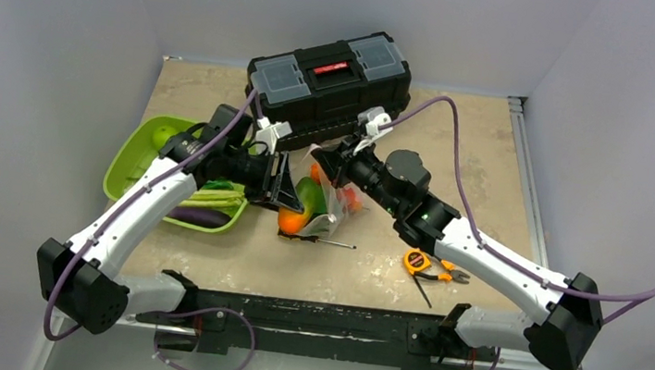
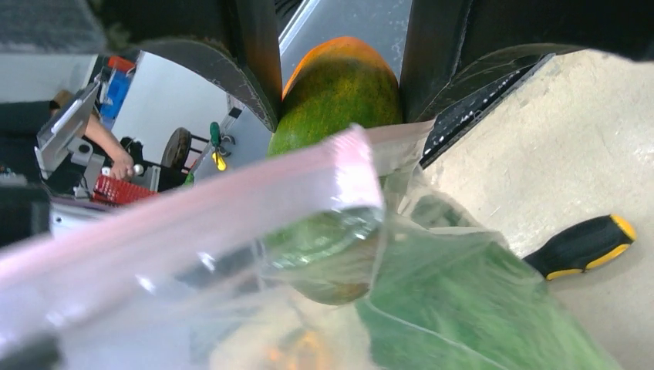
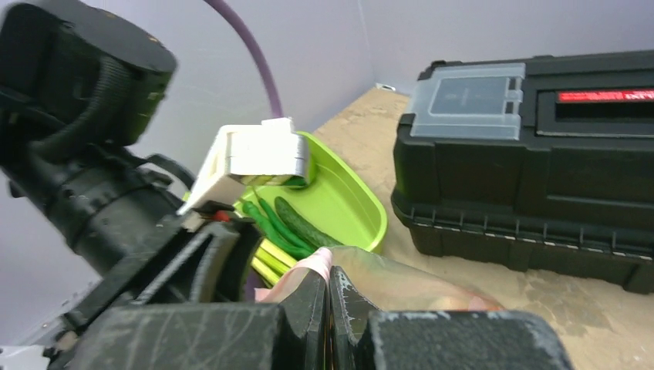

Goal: Place the food in the zip-top bag and seal the zipper
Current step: Place the fake fruit in the zipper food storage bag, then pick up the fake fruit from the bin, then place the fake fruit in the zipper food storage bag.

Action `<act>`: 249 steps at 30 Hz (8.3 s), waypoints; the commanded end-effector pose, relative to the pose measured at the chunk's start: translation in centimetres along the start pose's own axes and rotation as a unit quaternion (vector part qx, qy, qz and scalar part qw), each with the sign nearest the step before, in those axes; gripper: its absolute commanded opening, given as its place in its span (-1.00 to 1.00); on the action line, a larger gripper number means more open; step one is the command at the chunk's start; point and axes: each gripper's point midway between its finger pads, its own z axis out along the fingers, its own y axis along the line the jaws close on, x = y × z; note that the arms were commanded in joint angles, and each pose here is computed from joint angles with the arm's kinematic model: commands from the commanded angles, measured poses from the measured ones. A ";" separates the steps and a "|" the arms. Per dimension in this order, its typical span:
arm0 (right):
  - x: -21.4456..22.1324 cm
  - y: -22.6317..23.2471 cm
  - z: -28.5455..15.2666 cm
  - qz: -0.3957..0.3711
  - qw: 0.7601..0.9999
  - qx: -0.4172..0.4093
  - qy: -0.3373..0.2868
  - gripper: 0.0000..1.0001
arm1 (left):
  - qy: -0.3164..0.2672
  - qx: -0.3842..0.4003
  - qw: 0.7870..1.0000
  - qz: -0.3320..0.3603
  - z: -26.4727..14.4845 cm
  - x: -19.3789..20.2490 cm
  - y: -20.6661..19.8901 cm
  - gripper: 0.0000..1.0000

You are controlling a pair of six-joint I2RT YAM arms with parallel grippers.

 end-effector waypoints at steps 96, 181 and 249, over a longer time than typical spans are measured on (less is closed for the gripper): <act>-2.4 2.3 -0.1 0.016 0.998 -0.051 -0.044 -1.00 | -0.568 -0.343 0.620 -0.419 -21.3 -13.5 36.2 1.00; -2.1 1.0 3.3 0.025 0.999 -0.004 -0.027 -1.00 | -0.327 0.096 0.928 0.149 -7.7 -6.5 0.9 -1.00; -3.7 4.8 1.6 0.044 0.993 -0.106 -0.041 -1.00 | -0.198 -0.175 0.956 0.130 -3.9 -3.7 1.0 0.90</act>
